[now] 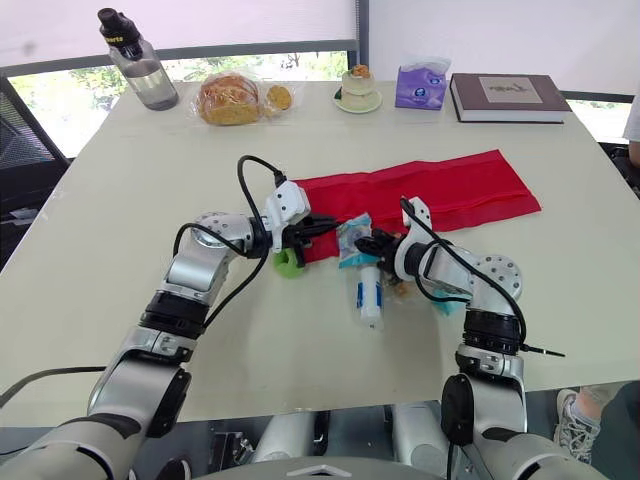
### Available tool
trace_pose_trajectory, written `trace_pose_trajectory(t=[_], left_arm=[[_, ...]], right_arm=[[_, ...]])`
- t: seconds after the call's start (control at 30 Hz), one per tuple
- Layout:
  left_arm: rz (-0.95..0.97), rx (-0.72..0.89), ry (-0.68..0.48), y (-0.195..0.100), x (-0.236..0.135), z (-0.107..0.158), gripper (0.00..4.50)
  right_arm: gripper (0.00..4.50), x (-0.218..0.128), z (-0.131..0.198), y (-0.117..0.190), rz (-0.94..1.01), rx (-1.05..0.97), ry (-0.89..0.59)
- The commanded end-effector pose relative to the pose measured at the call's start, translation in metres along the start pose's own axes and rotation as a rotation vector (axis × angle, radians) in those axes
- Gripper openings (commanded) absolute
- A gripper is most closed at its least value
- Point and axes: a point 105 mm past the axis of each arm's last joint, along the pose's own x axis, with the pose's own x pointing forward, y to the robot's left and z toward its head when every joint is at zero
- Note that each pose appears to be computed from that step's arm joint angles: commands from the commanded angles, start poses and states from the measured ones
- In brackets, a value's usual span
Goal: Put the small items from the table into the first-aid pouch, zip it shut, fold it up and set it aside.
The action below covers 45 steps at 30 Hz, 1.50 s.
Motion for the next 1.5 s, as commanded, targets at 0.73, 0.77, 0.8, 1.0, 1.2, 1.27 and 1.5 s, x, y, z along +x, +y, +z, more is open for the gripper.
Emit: trace_pose_trajectory(t=[0.73,0.77,0.8,1.0,1.2,1.27,1.5], left_arm=[[-0.046,-0.085,-0.076,-0.029,-0.01,0.008,0.14],[-0.045,-0.085,-0.074,-0.029,-0.01,0.007,0.14],[-0.045,-0.086,-0.073,-0.029,-0.011,0.007,0.14],[-0.02,-0.088,-0.057,-0.022,-0.014,0.003,0.0],[0.008,-0.094,-0.04,-0.015,-0.019,-0.004,0.0],[0.029,-0.102,-0.03,-0.011,-0.021,-0.009,0.0],[0.039,-0.123,-0.037,-0.005,-0.024,-0.012,0.0]], right_arm=[[0.09,0.028,0.044,0.017,0.075,0.252,-0.169],[0.09,0.029,0.046,0.018,0.079,0.264,-0.182],[0.09,0.029,0.048,0.019,0.082,0.28,-0.197],[1.83,0.028,0.032,0.019,0.066,0.178,-0.144],[2.88,0.014,0.025,0.013,0.034,0.06,-0.105],[2.88,0.007,0.025,0.01,0.026,0.025,-0.104],[2.63,-0.006,0.029,0.008,0.004,-0.098,-0.116]])
